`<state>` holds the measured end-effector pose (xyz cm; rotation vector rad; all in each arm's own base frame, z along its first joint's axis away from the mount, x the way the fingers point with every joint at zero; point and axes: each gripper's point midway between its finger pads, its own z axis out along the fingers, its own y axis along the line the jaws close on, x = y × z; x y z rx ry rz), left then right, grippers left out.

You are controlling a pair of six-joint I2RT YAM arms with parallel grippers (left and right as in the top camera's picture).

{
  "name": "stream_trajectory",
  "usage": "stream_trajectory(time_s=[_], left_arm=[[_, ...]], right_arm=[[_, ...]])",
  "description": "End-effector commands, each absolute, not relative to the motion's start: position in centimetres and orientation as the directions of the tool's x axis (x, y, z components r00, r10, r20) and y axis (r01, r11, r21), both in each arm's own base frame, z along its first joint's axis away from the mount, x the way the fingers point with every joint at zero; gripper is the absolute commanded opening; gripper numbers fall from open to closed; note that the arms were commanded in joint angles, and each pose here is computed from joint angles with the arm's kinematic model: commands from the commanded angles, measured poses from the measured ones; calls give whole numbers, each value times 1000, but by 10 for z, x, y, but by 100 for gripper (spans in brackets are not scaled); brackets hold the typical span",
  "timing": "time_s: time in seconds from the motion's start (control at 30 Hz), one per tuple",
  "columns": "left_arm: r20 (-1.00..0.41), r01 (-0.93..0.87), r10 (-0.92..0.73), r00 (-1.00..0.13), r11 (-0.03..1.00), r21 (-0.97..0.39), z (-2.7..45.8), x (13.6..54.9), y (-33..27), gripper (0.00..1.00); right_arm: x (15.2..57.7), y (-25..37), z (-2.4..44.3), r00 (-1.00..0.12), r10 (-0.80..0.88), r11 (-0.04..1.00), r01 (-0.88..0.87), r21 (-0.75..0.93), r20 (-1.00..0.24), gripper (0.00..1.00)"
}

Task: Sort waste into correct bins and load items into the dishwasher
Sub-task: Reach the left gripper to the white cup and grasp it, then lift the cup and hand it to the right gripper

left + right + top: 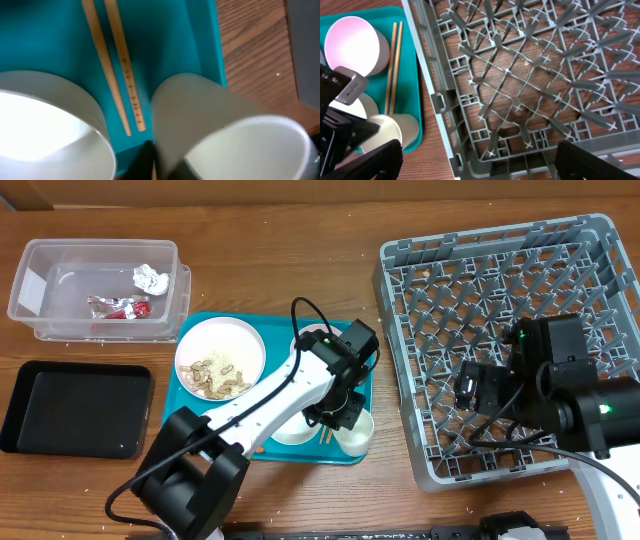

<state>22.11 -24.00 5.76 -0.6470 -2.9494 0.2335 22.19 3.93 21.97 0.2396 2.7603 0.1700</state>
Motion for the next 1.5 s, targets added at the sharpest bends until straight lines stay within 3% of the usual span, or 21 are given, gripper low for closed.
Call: stream_trajectory(time_s=[0.0,0.2,0.43,0.53,0.63,0.9,1.07,1.27,1.47], left_arm=[[70,404,421,-904,897,-182,60,224,-244,4],[23,377,391,-920,901,-213,105,253,-230,4],[-95,297,305,-947,733,-612,189,297,-228,4],[-116,223,217,-969,569,-792,222,313,-224,4],[-140,198,166,-976,415,-888,249,322,-215,4],[-144,175,142,-979,243,-954,279,322,-216,4],[-164,193,168,-972,175,-965,290,317,-227,4],[-184,203,202,-962,76,-976,305,308,-240,4],[-209,229,245,-947,54,-972,307,300,-256,4]], right_arm=[[223,37,224,-912,191,979,151,136,-364,100],[231,24,221,-903,193,981,181,67,-384,100],[274,33,222,-868,200,979,161,123,-454,100],[289,82,225,-879,6,951,-142,274,-477,100],[281,146,247,-778,-216,711,-539,452,-590,100],[259,193,296,-548,-236,273,-830,486,-803,100],[261,198,305,-504,-210,208,-860,466,-837,100],[267,199,310,-458,-203,204,-884,420,-865,100],[264,201,314,-453,-191,174,-889,424,-871,100]])
